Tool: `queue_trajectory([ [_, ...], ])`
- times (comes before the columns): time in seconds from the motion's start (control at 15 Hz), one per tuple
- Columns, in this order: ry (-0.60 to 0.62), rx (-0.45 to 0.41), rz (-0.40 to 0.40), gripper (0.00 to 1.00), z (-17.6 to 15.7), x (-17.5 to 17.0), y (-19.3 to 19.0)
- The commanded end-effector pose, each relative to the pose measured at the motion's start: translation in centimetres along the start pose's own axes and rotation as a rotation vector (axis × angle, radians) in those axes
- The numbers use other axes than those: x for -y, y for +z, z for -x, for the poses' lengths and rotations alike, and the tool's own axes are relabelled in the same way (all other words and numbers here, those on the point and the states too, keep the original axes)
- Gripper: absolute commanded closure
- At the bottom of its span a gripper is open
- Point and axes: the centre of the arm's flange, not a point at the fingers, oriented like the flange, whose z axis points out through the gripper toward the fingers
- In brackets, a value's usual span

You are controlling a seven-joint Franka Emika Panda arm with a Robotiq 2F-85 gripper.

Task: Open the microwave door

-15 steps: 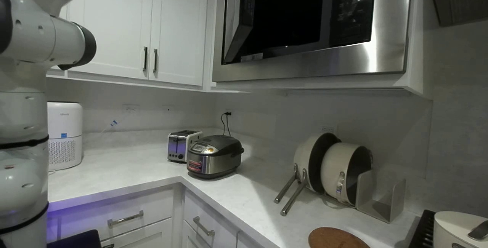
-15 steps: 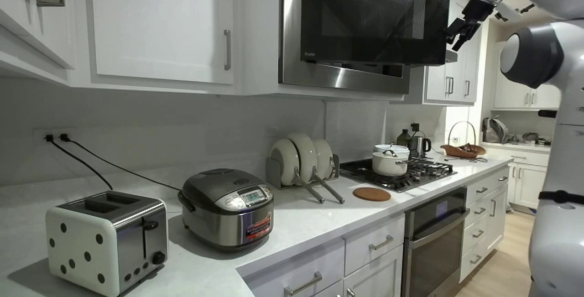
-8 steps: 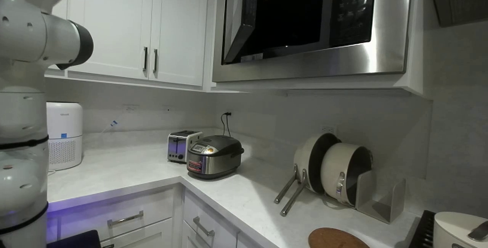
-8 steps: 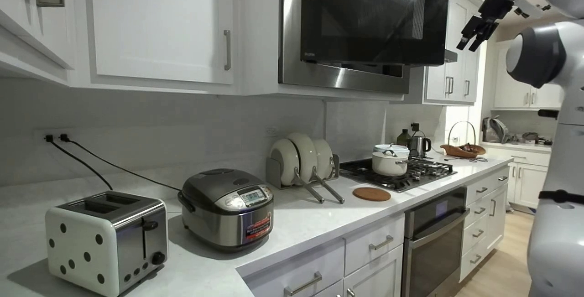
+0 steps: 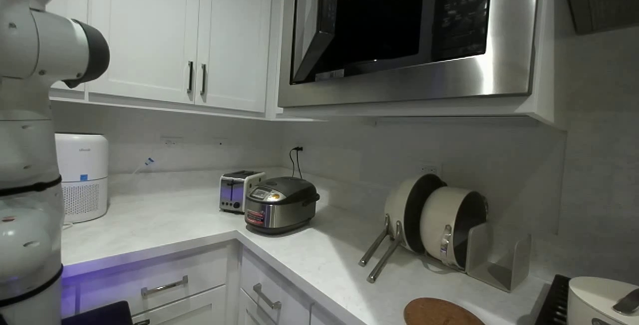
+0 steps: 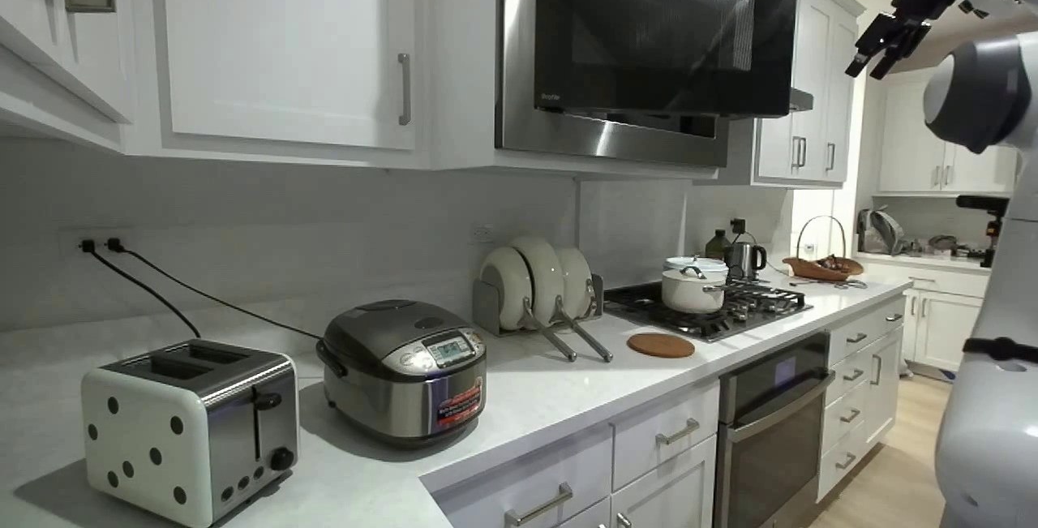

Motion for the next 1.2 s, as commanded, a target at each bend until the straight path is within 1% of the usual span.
queue_trajectory([
  [0.0, -0.001, -0.075, 0.054, 0.00, 0.8, -2.4, 0.8],
  [0.27, -0.018, -0.192, 0.081, 0.00, 0.9, -4.0, 3.5],
  [0.4, -0.021, -0.256, 0.085, 0.00, 0.7, -4.6, 5.4],
  [0.53, -0.033, -0.301, 0.082, 0.00, 0.1, -4.7, 7.4],
  [0.6, -0.041, -0.317, 0.079, 0.10, -0.3, -4.6, 8.5],
  [0.67, -0.062, -0.330, 0.074, 0.26, -0.7, -4.2, 9.5],
  [0.87, -0.119, -0.374, 0.058, 0.51, -2.2, -2.8, 12.0],
  [0.93, -0.138, -0.387, 0.046, 0.57, -2.7, -2.2, 12.6],
  [1.0, -0.157, -0.401, 0.039, 0.66, -3.2, -1.6, 13.2],
  [1.13, -0.192, -0.427, 0.024, 0.80, -4.2, -0.5, 13.8],
])
